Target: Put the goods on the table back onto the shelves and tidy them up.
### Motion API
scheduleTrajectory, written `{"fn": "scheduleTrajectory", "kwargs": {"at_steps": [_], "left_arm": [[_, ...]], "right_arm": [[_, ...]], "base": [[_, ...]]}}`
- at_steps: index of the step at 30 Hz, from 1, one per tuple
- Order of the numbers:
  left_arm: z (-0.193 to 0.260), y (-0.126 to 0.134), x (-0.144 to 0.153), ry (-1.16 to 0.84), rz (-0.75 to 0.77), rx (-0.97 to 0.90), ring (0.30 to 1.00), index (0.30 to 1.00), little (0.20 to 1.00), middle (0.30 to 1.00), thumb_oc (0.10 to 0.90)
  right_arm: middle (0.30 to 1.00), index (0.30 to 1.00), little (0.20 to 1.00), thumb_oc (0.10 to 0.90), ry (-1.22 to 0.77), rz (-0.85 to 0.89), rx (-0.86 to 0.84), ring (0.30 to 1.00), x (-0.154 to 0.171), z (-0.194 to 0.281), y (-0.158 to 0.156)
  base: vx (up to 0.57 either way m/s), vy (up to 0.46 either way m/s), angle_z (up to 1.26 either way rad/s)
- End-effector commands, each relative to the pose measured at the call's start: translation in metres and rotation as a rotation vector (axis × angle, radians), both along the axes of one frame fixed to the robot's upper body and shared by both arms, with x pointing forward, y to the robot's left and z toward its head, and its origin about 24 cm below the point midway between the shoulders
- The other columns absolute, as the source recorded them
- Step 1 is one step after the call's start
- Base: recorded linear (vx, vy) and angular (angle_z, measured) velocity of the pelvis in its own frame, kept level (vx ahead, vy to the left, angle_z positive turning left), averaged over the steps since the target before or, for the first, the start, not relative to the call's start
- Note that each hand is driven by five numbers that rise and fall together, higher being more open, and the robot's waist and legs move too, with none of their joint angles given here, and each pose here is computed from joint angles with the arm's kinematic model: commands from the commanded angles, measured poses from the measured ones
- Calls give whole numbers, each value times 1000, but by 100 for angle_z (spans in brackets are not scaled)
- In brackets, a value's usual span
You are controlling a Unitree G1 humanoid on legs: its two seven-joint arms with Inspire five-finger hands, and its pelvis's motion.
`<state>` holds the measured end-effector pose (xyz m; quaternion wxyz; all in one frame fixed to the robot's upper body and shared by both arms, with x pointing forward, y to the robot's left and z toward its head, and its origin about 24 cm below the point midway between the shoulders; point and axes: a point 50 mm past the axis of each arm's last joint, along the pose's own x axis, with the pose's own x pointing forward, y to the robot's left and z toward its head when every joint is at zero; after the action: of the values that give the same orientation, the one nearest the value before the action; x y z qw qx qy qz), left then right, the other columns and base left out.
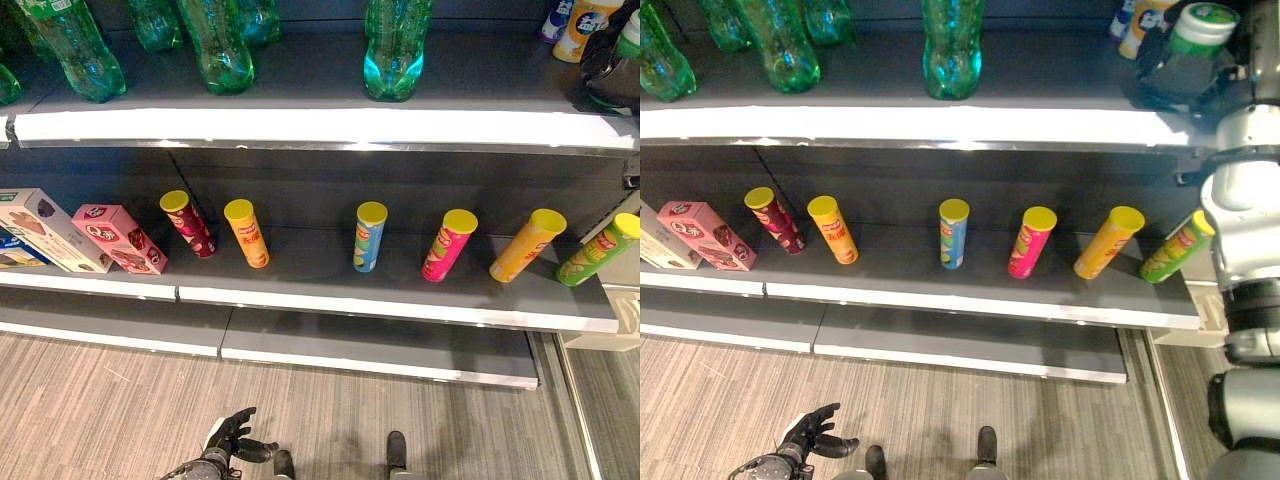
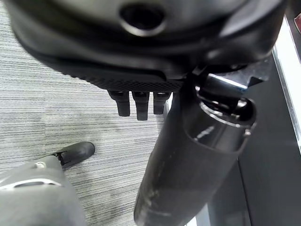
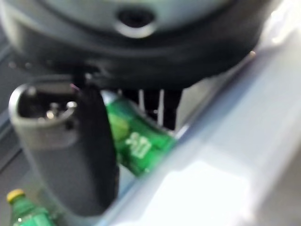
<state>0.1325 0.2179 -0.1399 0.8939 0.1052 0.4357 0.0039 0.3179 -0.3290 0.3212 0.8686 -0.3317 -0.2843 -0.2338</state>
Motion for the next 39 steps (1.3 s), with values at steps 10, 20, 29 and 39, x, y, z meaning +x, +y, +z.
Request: {"fn": "scheduleTrajectory", "kwargs": {"at_steps": [10, 20, 29, 39], "left_arm": [[20, 11, 32, -118, -81, 55, 900, 900, 900, 900, 800], [21, 8, 35, -126, -88, 52, 900, 900, 900, 900, 800], [22, 9, 36, -128, -88, 54, 900, 900, 900, 900, 800], [24, 6, 39, -145, -91, 40, 900, 900, 900, 900, 800]], "right_arm": [[900, 900, 900, 800, -266, 22, -30, 900, -28, 63, 6], [900, 900, 900, 800, -297, 67, -5, 900, -25, 62, 16], [900, 900, 900, 800, -276, 96, 11, 900, -18, 57, 22], [900, 900, 900, 800, -275, 192, 165, 900, -11, 50, 19]], "base": [[0, 0, 0], [0, 0, 0], [0, 0, 0], [0, 0, 0]]}}
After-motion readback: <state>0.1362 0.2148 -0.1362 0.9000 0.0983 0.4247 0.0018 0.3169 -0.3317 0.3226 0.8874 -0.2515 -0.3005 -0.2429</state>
